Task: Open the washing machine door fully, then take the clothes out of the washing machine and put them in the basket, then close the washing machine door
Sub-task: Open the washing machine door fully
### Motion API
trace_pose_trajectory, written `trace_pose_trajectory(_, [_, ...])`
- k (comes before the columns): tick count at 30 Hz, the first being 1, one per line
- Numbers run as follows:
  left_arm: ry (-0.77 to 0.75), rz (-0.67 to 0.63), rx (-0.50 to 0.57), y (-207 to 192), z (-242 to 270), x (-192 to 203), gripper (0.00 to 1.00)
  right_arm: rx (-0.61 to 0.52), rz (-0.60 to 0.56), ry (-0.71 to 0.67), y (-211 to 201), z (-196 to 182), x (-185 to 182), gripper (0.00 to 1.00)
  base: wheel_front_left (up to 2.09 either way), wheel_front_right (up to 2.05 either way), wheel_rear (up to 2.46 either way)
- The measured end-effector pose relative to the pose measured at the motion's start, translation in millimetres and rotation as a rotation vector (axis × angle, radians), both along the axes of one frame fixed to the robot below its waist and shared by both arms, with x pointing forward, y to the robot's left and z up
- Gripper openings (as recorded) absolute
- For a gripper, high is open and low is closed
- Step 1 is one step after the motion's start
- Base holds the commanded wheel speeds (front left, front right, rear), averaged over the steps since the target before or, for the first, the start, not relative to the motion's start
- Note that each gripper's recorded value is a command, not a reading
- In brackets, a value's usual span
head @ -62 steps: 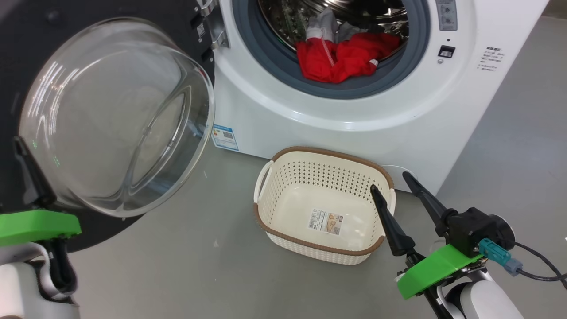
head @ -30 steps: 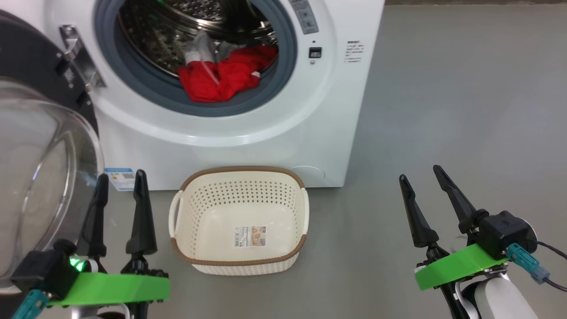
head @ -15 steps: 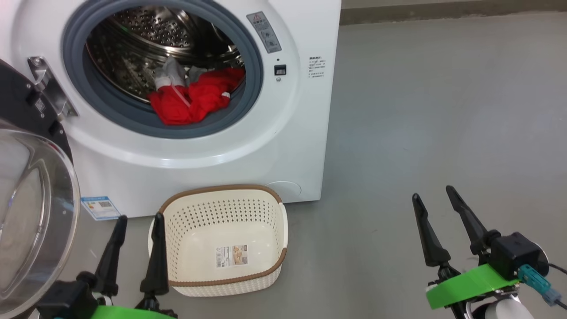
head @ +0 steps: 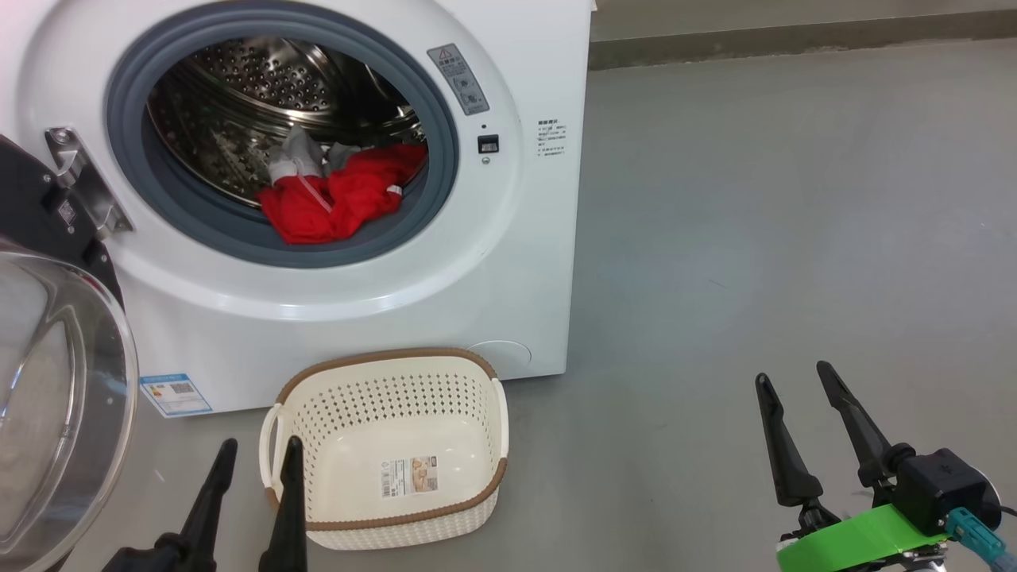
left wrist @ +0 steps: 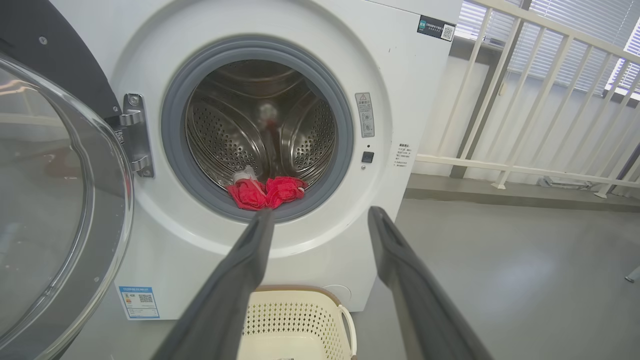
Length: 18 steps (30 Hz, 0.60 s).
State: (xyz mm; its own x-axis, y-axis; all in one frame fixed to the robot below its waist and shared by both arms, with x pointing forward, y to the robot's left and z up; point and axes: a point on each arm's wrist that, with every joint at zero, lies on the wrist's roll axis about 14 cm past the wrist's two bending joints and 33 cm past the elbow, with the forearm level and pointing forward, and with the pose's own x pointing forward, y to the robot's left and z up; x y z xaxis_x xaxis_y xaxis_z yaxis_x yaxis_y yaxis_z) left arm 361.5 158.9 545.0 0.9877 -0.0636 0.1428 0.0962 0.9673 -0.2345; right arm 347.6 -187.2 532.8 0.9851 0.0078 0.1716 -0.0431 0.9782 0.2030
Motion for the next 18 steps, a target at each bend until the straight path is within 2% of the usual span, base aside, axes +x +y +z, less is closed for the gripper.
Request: trace_pose_trajectory(18, [0.015, 0.036, 0.051, 6.7, -12.2, -0.9, 1.00, -0.002, 0.000, -0.002, 0.4, 0.4, -2.5, 1.00, 0.00, 0.00, 0.00])
